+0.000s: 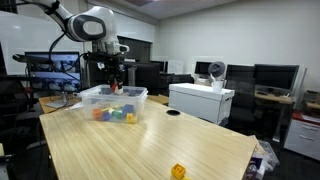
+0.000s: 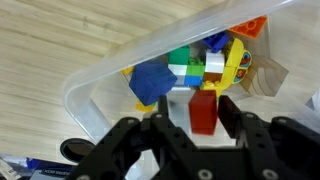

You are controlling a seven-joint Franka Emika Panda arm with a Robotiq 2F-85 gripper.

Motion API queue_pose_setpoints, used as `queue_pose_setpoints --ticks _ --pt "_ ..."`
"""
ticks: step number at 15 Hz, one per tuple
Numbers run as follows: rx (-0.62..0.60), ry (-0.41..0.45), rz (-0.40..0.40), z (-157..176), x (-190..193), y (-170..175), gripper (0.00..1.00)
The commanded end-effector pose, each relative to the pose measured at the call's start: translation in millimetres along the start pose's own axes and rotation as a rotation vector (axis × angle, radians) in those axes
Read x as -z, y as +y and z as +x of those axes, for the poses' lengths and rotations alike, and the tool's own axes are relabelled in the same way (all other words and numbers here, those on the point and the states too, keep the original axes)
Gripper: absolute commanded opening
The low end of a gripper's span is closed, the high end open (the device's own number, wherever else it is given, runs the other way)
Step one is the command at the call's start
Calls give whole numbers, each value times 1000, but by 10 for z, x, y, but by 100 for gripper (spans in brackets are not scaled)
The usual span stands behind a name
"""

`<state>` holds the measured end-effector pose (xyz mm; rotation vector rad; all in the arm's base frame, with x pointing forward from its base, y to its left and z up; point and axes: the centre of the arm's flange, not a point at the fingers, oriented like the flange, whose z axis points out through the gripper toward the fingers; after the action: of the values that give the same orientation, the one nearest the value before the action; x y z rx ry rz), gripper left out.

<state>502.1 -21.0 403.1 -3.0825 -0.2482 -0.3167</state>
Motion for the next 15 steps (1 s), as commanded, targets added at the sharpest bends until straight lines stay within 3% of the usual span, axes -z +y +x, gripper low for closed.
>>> queue_pose_setpoints --ticks 1,3,7,15 --pt "-39 16 -17 88 33 32 88" --pt "-57 26 -3 131 188 128 98" --pt "-127 54 5 328 499 523 100" --pt "-412 51 -136 262 501 2327 100"
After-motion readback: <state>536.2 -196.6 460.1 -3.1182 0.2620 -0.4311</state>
